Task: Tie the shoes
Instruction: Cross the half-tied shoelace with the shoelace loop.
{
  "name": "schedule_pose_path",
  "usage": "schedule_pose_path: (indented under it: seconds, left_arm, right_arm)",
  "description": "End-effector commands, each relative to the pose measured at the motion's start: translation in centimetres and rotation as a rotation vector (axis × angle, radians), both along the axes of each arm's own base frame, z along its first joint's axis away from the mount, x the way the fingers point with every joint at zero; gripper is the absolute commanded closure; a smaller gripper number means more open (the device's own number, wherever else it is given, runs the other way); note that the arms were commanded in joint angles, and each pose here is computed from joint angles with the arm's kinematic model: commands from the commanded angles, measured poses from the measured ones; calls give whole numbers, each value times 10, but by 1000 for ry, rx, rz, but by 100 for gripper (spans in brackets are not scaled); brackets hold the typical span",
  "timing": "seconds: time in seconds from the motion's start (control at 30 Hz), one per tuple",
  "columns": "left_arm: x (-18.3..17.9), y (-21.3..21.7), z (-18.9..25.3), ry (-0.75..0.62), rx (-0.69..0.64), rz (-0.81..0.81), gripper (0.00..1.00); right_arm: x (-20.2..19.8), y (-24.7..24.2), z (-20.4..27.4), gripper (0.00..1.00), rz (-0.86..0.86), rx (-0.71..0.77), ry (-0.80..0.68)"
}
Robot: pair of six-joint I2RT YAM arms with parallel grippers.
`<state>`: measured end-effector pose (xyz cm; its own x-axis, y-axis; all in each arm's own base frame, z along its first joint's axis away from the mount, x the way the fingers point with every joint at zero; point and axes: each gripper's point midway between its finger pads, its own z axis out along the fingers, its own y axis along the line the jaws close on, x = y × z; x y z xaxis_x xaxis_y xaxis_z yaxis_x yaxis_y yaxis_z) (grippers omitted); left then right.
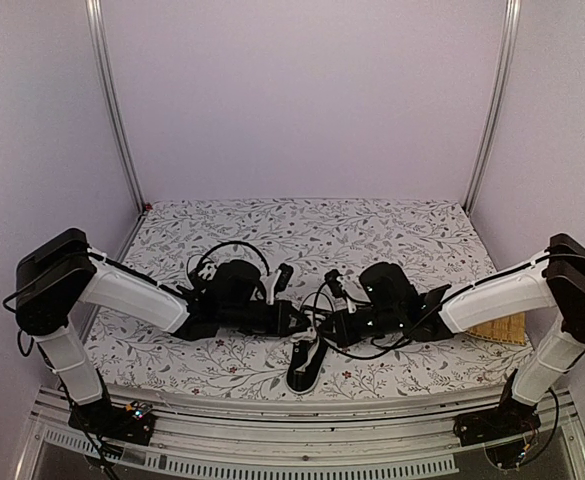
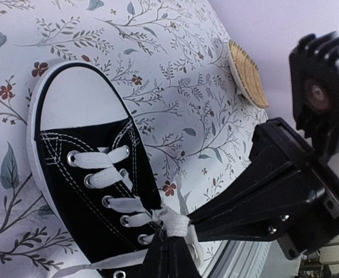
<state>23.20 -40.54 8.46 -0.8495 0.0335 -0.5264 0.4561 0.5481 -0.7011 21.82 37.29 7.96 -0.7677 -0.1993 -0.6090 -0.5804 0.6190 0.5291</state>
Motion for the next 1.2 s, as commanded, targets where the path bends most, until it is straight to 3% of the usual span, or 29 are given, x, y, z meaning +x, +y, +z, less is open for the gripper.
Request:
schedule_pose_path:
  seconds: [0.0, 0.5, 0.87, 1.17]
  left_arm:
    - [0, -6, 11, -29, -15, -13, 100]
    - [-5, -6, 10, -18, -10, -14, 100]
    - [-19, -5, 10, -5, -25, -21, 100]
    - [-30, -12, 4, 18, -51, -44, 100]
  right_arm:
    - [1, 5, -5, 98, 5, 6, 0]
    - [2, 32, -6, 98, 39, 53, -1]
    - [27, 6, -18, 98, -201, 22, -36]
    - [24, 12, -27, 98, -177, 31, -15]
